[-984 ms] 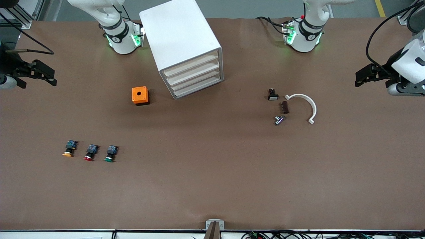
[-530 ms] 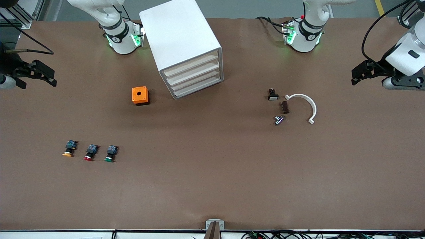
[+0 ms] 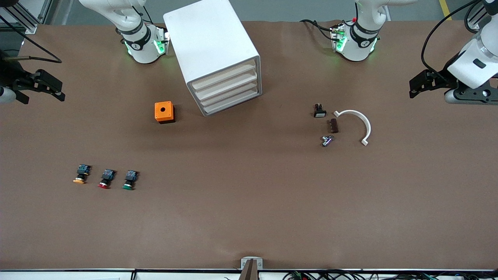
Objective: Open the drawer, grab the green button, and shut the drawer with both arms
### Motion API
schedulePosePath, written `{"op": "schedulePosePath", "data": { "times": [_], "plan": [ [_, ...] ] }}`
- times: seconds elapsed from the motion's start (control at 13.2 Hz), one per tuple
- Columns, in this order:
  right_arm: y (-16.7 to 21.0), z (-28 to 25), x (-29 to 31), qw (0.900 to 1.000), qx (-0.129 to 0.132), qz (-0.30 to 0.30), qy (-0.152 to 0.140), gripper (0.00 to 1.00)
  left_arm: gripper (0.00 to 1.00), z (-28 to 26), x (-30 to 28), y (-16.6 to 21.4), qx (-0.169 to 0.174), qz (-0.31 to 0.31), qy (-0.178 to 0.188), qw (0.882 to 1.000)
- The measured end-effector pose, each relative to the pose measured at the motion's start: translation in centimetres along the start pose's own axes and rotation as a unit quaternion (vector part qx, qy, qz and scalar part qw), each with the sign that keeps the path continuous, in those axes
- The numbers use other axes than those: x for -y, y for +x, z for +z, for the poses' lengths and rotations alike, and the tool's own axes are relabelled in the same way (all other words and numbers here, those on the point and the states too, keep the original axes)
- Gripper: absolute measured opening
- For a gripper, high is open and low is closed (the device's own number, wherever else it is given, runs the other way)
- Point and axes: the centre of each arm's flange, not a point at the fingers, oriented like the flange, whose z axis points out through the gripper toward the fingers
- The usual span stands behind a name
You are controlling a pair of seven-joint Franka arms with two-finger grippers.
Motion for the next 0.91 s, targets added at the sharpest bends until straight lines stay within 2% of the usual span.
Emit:
{"op": "schedulePosePath", "data": {
  "times": [0.91],
  "plan": [
    [0.1, -0.5, 0.0, 1.000, -0.005, 0.000, 0.000, 1.00, 1.00, -1.1, -0.2, 0.7, -0.012, 0.002, -0.001, 1.000]
  ]
}}
